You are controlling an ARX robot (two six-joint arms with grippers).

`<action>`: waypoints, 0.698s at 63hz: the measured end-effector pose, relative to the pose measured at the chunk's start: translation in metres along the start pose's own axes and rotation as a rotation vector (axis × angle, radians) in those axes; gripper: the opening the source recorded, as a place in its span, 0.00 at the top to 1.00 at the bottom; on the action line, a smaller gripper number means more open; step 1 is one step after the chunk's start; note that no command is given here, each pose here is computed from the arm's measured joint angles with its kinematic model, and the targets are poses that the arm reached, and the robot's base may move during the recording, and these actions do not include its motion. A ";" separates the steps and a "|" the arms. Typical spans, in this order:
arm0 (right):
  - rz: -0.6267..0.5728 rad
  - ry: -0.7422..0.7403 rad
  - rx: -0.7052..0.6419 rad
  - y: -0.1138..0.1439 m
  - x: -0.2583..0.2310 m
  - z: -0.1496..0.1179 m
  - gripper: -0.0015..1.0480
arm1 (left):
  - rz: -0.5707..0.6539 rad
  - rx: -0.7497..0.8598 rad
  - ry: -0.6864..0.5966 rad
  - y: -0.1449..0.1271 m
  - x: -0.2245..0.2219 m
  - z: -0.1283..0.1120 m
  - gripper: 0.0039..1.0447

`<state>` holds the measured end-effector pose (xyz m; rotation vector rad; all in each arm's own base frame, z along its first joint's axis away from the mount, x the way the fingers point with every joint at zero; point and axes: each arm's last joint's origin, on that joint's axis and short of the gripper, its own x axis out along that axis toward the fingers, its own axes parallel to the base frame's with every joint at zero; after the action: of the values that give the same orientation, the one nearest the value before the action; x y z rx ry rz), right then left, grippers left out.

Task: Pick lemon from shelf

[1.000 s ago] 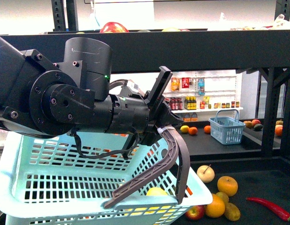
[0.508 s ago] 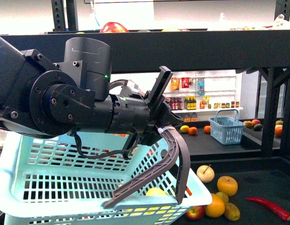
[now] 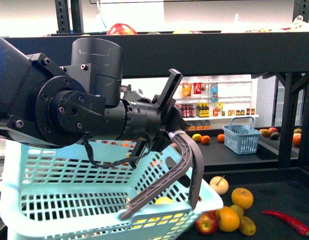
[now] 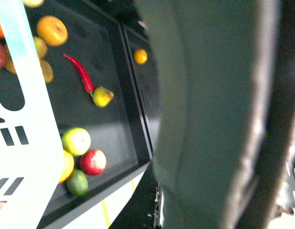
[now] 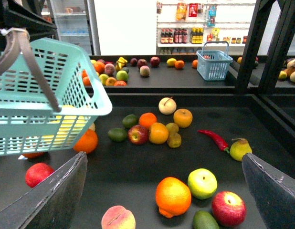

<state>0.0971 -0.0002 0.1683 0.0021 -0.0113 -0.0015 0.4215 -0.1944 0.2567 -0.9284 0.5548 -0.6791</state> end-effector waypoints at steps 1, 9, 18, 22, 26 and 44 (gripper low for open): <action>0.000 0.000 0.000 0.000 0.000 0.000 0.07 | 0.007 -0.003 -0.021 0.000 0.000 0.001 0.94; -0.002 0.000 0.000 0.000 0.000 0.000 0.07 | 0.021 -0.057 -0.184 0.001 -0.005 0.015 0.94; -0.001 0.000 0.000 0.000 0.000 0.000 0.07 | 0.016 -0.140 -0.346 0.012 -0.020 0.044 0.95; -0.001 0.000 0.000 0.000 0.000 0.000 0.07 | 0.006 -0.193 -0.435 0.019 -0.032 0.062 0.95; -0.001 0.000 0.000 0.000 0.000 0.000 0.07 | -0.004 -0.225 -0.522 0.028 -0.046 0.079 0.95; -0.001 0.000 0.000 0.000 0.000 0.000 0.07 | 0.008 -0.321 -0.767 0.077 -0.119 0.132 0.95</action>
<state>0.0971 -0.0003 0.1683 0.0021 -0.0113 -0.0027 0.4558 -0.0041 0.2718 -1.3879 -0.0237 -0.1848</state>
